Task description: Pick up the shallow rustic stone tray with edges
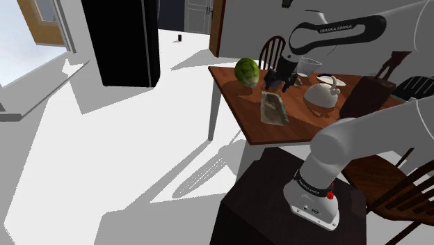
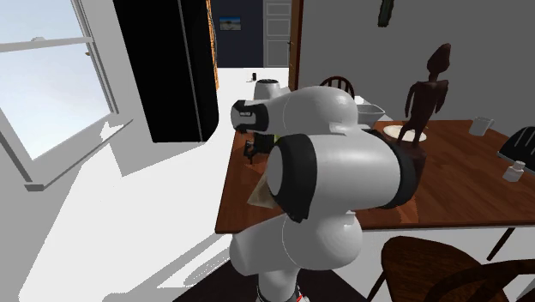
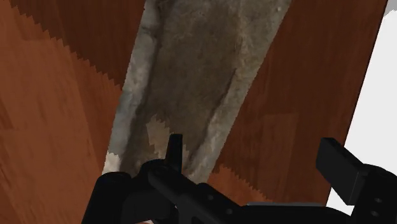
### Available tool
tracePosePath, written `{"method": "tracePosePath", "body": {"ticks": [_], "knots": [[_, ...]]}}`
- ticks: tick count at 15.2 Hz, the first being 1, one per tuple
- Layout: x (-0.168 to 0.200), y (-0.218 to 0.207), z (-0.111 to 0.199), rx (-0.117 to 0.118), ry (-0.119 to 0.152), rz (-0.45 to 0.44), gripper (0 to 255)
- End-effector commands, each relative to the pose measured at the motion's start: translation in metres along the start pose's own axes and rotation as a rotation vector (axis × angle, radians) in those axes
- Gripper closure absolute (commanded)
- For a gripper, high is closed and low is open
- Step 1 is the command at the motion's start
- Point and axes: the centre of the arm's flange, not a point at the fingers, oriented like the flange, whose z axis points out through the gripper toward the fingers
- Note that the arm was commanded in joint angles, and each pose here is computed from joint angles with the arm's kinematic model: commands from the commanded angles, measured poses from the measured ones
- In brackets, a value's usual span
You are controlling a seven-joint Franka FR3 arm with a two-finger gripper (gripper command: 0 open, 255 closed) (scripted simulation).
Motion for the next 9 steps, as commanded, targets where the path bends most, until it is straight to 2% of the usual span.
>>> {"method": "tracePosePath", "body": {"ticks": [1,7,9], "knots": [[0.003,0.023,0.014,0.008,0.002,0.077,0],[0.005,0.092,0.058,0.032,0.003,0.302,0],[0.004,0.1,0.069,0.035,0.003,0.329,0]]}}
